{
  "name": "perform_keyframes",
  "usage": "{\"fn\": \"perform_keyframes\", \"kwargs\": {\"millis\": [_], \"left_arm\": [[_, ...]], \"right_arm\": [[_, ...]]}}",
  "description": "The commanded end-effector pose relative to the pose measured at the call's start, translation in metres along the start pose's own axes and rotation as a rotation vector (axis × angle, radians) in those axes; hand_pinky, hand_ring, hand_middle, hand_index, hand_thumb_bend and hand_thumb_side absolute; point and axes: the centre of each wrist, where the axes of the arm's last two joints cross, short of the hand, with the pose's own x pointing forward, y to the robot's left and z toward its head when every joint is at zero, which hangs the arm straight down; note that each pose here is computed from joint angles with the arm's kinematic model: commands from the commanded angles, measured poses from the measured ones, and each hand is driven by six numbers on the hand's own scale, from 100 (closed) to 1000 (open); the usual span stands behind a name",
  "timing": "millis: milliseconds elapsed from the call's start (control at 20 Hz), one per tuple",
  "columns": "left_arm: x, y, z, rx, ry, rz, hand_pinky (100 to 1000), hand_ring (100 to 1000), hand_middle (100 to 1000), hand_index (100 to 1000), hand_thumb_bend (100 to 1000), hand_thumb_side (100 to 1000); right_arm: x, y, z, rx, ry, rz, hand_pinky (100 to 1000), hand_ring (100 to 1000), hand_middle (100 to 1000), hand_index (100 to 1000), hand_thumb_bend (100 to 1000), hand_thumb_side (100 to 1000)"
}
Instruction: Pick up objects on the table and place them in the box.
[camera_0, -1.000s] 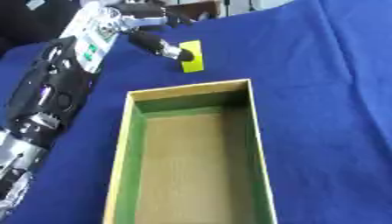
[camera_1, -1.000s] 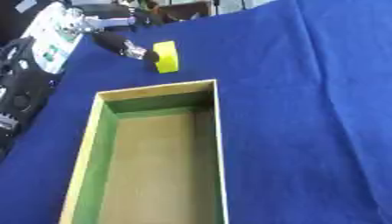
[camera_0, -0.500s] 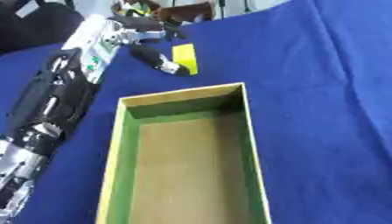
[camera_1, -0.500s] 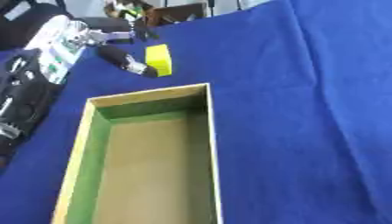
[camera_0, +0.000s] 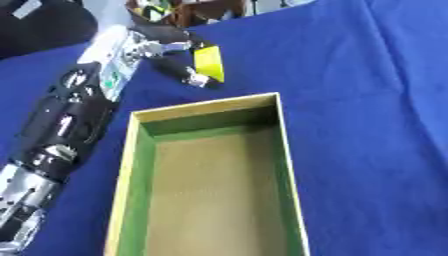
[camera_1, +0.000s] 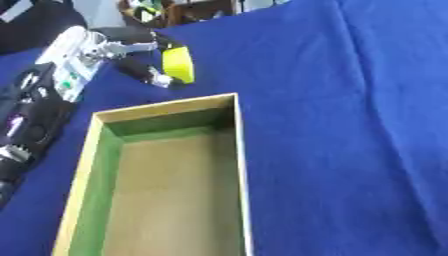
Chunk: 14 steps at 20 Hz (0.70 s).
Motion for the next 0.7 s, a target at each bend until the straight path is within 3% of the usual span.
{"fn": "perform_keyframes", "kwargs": {"millis": [50,150,200,350,400,550,700], "left_arm": [[-0.0059,0.0147,0.0078,0.064,0.023,-0.009,612,765,746,927,530,862],[-0.0059,0.0144,0.0077,0.089,0.025,-0.003,547,705,675,874,453,809],[-0.0057,0.0144,0.0075,0.104,0.027,0.0,457,612,572,786,348,747],[-0.0055,0.0125,0.0065,0.135,0.041,0.016,349,548,494,690,204,691],[-0.0057,0.0121,0.0064,0.142,0.048,0.021,268,505,429,615,100,621],[-0.0053,0.0108,0.0057,0.157,0.066,0.035,178,454,358,533,100,571],[-0.0046,0.0091,0.0046,0.172,0.076,0.053,119,420,345,515,100,538]], "right_arm": [[0.0053,-0.0024,-0.0051,0.001,-0.032,0.007,457,615,623,767,163,599],[0.0051,-0.0026,-0.0049,-0.001,-0.031,0.008,458,616,623,767,163,599],[0.005,-0.0028,-0.0048,-0.004,-0.029,0.009,458,616,623,766,162,599],[0.0048,-0.003,-0.0045,-0.01,-0.025,0.011,457,615,623,767,163,600],[0.0047,-0.0032,-0.0044,-0.012,-0.024,0.011,457,616,623,767,162,600],[0.0047,-0.0035,-0.0048,-0.018,-0.025,0.011,458,616,623,767,160,600],[0.0047,-0.0035,-0.0047,-0.02,-0.023,0.011,458,616,623,767,160,600]]}}
